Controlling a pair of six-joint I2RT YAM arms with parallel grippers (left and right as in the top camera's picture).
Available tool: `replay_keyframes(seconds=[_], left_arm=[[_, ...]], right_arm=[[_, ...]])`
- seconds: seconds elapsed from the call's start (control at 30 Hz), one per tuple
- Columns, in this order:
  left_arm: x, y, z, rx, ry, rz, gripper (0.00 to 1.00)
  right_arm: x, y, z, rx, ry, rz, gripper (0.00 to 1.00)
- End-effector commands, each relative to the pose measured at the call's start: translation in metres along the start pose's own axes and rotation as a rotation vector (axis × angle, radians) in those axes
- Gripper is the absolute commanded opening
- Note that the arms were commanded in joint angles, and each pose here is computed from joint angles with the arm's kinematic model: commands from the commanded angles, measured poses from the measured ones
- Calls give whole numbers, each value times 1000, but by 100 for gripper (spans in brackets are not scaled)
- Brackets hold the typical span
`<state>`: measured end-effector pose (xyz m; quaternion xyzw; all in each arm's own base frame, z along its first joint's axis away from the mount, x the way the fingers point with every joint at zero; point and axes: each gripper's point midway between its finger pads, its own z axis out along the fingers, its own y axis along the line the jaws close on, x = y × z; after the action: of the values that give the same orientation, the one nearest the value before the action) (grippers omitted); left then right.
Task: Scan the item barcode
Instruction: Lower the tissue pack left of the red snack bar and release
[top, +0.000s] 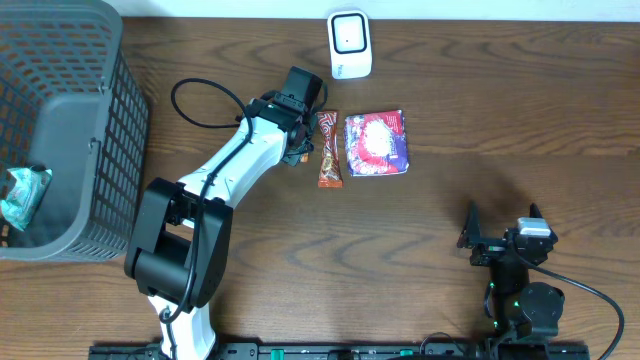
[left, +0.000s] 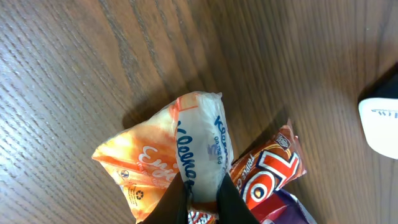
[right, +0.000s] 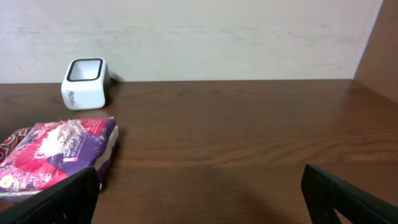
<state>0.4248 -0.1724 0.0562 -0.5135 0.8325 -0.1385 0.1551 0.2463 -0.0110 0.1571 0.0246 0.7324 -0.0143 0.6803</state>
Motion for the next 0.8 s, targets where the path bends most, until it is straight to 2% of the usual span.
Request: replay_keyframes(seconds=[0.0,0.33,0.4,0.53,0.77], left_arm=[[-3,-7,-4,25,-17,-15,8],[6,-9,-4,34,35,-14,9],[6,-9,-4,34,35,-14,22],[5,-11,-4,40,34,-11,33],[1,-33,-21,130,23,56,35]], right_arm=[[0,2,0,-10,-1,10,99],[0,2,0,-10,-1,10,99],[0,2,0,-10,-1,10,99],[0,2,0,-10,-1,10,99],[0,2,0,-10,-1,10,99]])
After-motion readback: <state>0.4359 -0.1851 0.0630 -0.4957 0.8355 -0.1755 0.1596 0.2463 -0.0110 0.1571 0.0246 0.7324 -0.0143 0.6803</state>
